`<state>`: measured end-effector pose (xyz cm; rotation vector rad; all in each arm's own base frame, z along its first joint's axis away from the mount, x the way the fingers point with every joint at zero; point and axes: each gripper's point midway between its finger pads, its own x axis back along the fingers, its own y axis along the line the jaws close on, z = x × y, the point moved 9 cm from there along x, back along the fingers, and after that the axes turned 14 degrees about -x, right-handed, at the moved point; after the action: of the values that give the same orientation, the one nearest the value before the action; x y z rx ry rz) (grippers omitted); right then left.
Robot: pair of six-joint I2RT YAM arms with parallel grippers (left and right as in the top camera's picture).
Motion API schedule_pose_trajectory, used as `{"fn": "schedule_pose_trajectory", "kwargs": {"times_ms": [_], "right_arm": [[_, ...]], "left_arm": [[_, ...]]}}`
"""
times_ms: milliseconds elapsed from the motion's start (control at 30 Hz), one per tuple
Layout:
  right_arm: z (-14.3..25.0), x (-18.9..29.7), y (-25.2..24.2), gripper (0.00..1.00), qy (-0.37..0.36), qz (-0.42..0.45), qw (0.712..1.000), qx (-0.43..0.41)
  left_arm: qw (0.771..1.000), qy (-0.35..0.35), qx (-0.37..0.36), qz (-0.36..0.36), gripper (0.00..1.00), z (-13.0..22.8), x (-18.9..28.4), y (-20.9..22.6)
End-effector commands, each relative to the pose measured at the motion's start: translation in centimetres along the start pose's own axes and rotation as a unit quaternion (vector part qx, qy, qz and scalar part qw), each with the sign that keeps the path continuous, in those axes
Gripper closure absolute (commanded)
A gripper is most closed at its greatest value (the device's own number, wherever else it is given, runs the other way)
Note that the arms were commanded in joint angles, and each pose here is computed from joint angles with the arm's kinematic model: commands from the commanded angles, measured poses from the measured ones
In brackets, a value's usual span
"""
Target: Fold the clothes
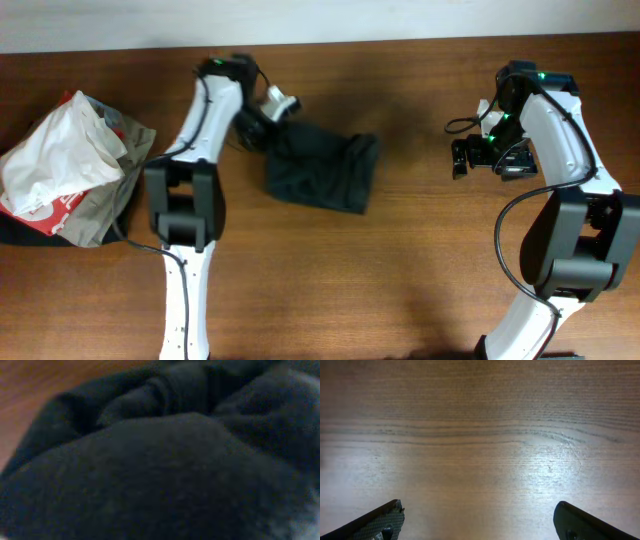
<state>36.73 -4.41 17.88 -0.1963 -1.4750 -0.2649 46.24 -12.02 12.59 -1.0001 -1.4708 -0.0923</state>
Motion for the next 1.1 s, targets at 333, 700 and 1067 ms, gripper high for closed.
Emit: {"fn": "schedule_pose_trajectory", "kwargs": {"times_ms": [333, 700, 1067], "right_arm": [[0.5, 0.6, 0.1, 0.01, -0.001, 0.001, 1.0, 0.0], [1.1, 0.6, 0.0, 0.01, 0.017, 0.004, 1.0, -0.001], [1.1, 9.4, 1.9, 0.01, -0.064, -0.1, 0.993, 0.022]], "left_arm": [[0.842, -0.105, 0.29, -0.443, 1.0, 19.6, 32.4, 5.0], [0.804, -0.175, 0.435, -0.365, 0.01, 30.8, 30.5, 12.4], [0.95, -0.06, 0.152, -0.265, 0.01, 12.2, 23.6, -6.9]]}}
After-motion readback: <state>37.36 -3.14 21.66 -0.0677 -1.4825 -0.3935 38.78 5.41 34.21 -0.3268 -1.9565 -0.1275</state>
